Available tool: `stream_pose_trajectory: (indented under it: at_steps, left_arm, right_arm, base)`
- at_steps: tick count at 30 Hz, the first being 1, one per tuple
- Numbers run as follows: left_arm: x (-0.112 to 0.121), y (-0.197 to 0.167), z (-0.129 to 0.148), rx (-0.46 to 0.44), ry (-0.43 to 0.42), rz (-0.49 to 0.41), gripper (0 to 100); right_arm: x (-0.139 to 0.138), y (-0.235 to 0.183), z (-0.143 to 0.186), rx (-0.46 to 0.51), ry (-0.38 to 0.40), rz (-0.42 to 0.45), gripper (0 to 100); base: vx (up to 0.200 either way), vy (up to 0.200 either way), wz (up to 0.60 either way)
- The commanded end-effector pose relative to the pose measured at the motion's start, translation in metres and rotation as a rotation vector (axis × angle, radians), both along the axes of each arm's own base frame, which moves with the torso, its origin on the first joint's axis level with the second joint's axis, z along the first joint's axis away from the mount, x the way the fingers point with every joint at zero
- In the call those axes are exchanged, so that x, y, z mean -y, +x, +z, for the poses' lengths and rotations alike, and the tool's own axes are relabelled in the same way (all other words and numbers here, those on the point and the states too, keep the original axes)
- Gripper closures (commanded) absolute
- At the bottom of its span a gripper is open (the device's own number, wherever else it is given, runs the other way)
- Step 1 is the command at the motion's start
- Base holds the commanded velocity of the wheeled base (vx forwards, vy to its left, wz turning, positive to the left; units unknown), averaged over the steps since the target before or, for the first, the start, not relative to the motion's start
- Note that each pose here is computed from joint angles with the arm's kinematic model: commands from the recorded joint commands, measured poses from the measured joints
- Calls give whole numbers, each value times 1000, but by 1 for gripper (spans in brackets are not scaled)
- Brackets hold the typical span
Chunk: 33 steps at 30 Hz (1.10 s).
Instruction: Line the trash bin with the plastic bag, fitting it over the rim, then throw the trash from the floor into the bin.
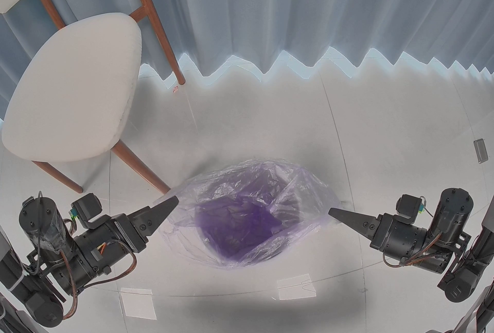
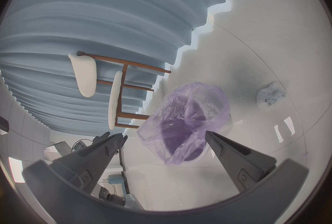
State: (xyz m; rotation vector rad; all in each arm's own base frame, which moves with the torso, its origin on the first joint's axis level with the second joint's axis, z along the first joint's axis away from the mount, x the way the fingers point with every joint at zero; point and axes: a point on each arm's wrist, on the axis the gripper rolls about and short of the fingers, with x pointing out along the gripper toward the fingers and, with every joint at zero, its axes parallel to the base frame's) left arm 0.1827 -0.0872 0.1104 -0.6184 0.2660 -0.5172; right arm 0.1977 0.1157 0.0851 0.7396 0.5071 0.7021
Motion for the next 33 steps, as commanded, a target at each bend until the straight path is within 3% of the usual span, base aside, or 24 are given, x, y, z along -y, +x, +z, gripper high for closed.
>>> stream_pose_trajectory:
  at_steps: [1, 8, 11, 17, 21, 23, 29, 33]
  left_arm:
    - [9, -15, 4, -2, -37, -68, 0]
    - [10, -9, -8, -58, -11, -58, 0]
    - [12, -8, -14, -88, 2, -68, 0]
    - [16, 4, -43, -262, -12, -35, 0]
    - [21, 14, -77, -422, 17, -14, 0]
    - [26, 24, -90, -451, 29, -9, 0]
    - [31, 62, -103, -416, -6, 29, 0]
    - [24, 78, -93, -402, -112, -34, 0]
  right_arm:
    - [2, -2, 5, 25, 16, -3, 0]
    - [2, 1, 4, 24, 13, -10, 0]
    - [3, 1, 4, 21, 12, -12, 0]
    - [5, 2, 2, 17, 8, -22, 0]
    - [4, 6, -6, -7, -13, -26, 0]
    - [4, 6, -6, -6, -14, -25, 0]
    - [4, 6, -4, 0, -11, -25, 0]
    - [4, 6, -6, -6, -14, -25, 0]
  base:
    - [-200, 0, 0]
    - [-200, 0, 0]
    - [0, 0, 0]
    - [0, 0, 0]
    - [0, 0, 0]
    - [0, 0, 0]
    - [0, 0, 0]
    - [0, 0, 0]
